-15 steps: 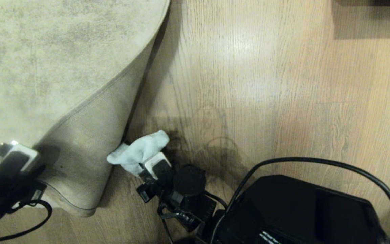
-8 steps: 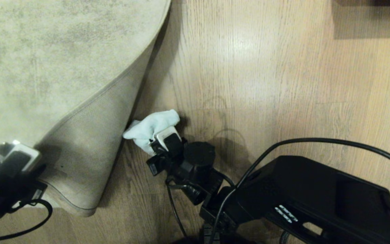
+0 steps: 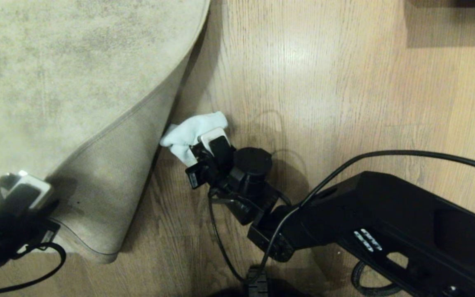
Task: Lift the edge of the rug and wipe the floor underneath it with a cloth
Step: Wipe the floor under the carpet with a rag
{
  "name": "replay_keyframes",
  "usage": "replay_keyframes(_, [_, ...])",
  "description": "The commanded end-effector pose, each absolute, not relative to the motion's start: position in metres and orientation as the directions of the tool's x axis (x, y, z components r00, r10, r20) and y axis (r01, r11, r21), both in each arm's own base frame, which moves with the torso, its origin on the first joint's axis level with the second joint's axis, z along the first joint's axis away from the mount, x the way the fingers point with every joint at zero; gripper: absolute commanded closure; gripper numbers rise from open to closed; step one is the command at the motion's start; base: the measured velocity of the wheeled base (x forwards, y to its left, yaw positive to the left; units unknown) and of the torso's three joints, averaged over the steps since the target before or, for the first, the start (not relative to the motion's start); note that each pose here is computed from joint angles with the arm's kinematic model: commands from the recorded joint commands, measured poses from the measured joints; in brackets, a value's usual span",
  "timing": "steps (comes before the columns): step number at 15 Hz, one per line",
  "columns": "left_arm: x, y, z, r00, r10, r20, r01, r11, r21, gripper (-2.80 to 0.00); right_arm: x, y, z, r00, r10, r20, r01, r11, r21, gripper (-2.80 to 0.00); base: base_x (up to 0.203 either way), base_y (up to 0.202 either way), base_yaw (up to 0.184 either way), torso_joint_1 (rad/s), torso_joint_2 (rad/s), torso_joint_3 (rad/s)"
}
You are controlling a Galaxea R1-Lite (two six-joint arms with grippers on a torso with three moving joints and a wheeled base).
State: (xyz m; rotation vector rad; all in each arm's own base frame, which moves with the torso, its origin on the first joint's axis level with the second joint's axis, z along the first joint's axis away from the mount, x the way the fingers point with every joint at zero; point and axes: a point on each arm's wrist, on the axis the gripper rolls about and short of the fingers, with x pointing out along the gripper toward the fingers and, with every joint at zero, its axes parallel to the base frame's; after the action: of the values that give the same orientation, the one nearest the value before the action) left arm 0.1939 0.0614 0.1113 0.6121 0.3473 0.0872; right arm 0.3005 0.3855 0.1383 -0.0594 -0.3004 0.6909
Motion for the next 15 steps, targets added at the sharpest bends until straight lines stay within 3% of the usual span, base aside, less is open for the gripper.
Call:
replay_keyframes(1, [0.193, 0.062, 0.112, 0.940, 0.183, -0.287, 0.018, 0.815, 0.580, 0.00, 0.307, 0.378, 0.158, 0.738, 0.613, 0.282, -0.598, 0.788, -0.148, 0.00, 0.000, 0.000, 0.000, 0.000, 0.00, 0.000])
replay_keyframes(8, [0.192, 0.062, 0.113, 0.941, 0.188, -0.283, 0.012, 0.814, 0.581, 0.00, 0.282, 0.369, 0.185, 0.723, 0.641, 0.257, -0.624, 0.766, -0.156, 0.00, 0.000, 0.000, 0.000, 0.000, 0.00, 0.000])
replay_keyframes(15, [0.193, 0.062, 0.114, 0.940, 0.201, -0.275, -0.002, 0.811, 0.585, 0.00, 0.226, 0.384, 0.140, 0.654, 0.745, 0.133, -0.722, 0.667, -0.185, 0.00, 0.000, 0.000, 0.000, 0.000, 0.00, 0.000])
